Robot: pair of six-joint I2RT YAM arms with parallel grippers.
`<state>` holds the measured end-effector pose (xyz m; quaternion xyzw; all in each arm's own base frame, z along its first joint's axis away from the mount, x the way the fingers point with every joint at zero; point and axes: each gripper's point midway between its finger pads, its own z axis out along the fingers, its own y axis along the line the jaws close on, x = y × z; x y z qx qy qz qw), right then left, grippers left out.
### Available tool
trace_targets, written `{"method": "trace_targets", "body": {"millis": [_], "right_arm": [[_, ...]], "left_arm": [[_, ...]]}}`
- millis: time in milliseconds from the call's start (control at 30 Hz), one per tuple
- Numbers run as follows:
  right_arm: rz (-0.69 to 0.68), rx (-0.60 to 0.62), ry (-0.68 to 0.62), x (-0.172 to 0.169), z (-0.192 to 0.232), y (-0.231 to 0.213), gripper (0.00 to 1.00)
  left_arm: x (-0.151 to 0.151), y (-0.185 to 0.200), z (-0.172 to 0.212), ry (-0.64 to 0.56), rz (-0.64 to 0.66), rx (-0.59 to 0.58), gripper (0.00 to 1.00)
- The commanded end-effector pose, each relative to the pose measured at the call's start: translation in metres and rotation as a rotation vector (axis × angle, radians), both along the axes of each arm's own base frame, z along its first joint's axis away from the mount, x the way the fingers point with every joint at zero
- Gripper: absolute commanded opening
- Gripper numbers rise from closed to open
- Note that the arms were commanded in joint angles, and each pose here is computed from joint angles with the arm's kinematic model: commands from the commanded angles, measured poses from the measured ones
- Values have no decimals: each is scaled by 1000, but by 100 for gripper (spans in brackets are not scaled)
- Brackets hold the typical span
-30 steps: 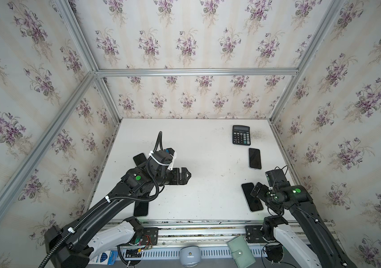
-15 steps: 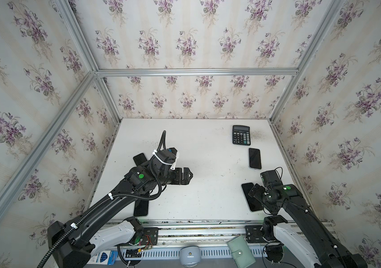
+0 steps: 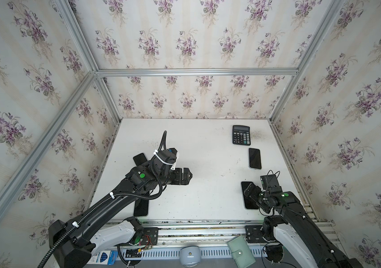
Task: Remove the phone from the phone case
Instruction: 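Lower the right gripper and grasp the cased black phone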
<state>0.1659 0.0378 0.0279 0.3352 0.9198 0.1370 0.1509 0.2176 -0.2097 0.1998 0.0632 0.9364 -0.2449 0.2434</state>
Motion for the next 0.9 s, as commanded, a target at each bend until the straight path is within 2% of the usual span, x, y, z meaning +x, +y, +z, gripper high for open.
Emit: {"method": "trace_targets", "body": {"millis": [0,233,433,633,867], "right_arm": [[47,87,-17,4,3,18,100],[116,15,103,-7,0,19,100],[173,-142,247,-19,-1,10,99],[224,-252,303,-13,3,11,97],[226,-261,313,-14,-4,15,95]], "left_arm": [[4,0,1,-17,-3,14,100],[9,-6,1,-17,-22,27,100],[13,-9,3,-24,-31,34,100],[18,-10,5,-32,-34,43,100],[22,-12,7,-39,-41,49,100]]}}
